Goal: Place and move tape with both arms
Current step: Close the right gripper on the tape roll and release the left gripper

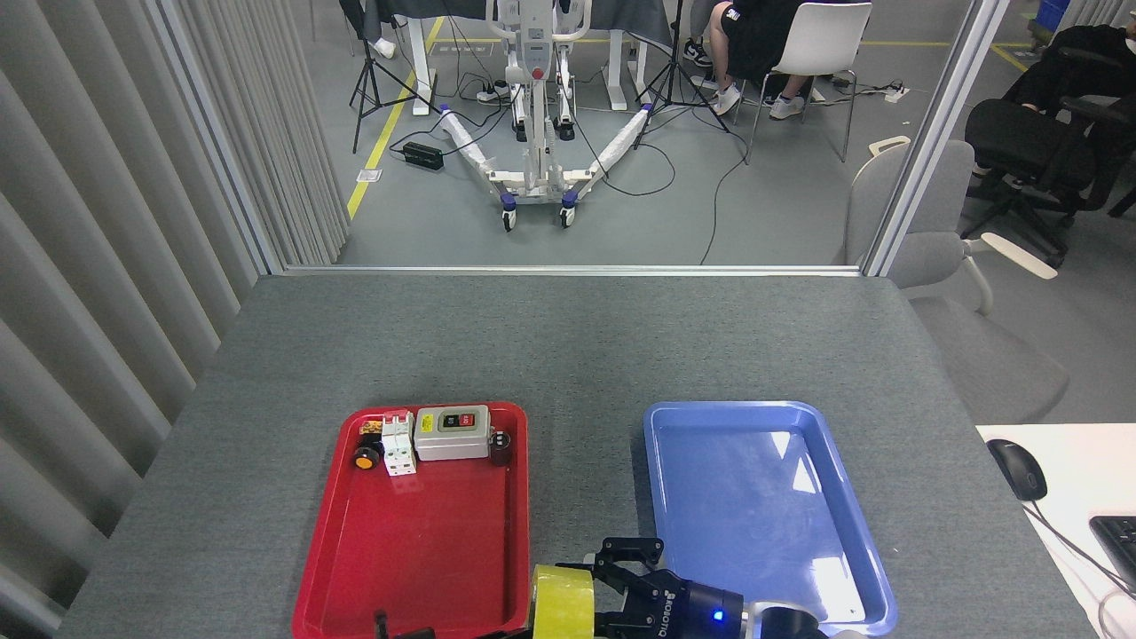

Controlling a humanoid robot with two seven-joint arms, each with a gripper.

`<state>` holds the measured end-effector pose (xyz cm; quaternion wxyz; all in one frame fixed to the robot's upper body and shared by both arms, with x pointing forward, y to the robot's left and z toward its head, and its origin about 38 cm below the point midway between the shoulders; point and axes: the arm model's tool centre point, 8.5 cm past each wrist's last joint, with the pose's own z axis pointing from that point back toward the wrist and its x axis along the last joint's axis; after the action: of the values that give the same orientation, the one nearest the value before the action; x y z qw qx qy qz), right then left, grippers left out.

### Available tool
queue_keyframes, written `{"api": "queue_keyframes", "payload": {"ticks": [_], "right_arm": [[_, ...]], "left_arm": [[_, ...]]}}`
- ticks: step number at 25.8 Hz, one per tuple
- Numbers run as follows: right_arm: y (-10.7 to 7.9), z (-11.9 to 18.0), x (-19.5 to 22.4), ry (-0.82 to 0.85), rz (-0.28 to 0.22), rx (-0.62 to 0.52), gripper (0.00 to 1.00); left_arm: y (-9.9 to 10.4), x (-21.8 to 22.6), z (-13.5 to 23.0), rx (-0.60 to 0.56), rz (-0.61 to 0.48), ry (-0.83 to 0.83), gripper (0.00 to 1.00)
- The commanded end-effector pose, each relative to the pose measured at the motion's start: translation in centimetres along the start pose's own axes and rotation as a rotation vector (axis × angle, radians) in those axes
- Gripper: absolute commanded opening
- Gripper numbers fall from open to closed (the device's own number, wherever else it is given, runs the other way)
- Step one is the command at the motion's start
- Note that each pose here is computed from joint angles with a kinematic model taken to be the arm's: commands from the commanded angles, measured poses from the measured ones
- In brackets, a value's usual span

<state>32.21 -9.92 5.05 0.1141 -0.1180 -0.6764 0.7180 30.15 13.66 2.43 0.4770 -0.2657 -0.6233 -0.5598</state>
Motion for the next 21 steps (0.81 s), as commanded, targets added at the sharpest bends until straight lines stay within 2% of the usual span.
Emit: {"api": "queue_keyframes", "payload": {"ticks": [1, 10, 11, 13, 14, 15, 16, 21], "right_arm": [[0.0, 0.1, -0.3, 0.027, 0.004, 0.000, 0.32], [-0.1, 0.1, -0.3, 0.026, 0.007, -0.003, 0.32], [-0.1, 0.0, -0.3, 0.026, 0.006, -0.005, 0.32], [-0.1, 0.0, -0.3, 0.026, 0.006, -0.005, 0.32], [-0.1, 0.0, -0.3, 0.026, 0.006, -0.005, 0.32], [-0.1, 0.0, -0.3, 0.025, 0.006, -0.006, 0.32], [-0.1, 0.0, -0.3, 0.025, 0.006, -0.006, 0.32], [-0.1, 0.0, -0.2, 0.022, 0.004, -0.008, 0.32]], "left_arm": [[0.0, 0.2, 0.4, 0.004, -0.005, -0.029, 0.00], [-0.3, 0.1, 1.2, -0.011, -0.033, -0.041, 0.00], [-0.3, 0.1, 1.2, -0.012, -0.038, -0.041, 0.04], [-0.4, 0.1, 1.4, -0.012, -0.049, -0.038, 0.24], [-0.3, 0.1, 1.5, -0.006, -0.062, -0.039, 0.43], [-0.3, 0.1, 1.6, -0.006, -0.077, -0.042, 0.80], [-0.3, 0.1, 1.7, -0.007, -0.092, -0.044, 1.00], [-0.1, 0.2, 2.2, 0.017, -0.130, -0.053, 1.00]]}}
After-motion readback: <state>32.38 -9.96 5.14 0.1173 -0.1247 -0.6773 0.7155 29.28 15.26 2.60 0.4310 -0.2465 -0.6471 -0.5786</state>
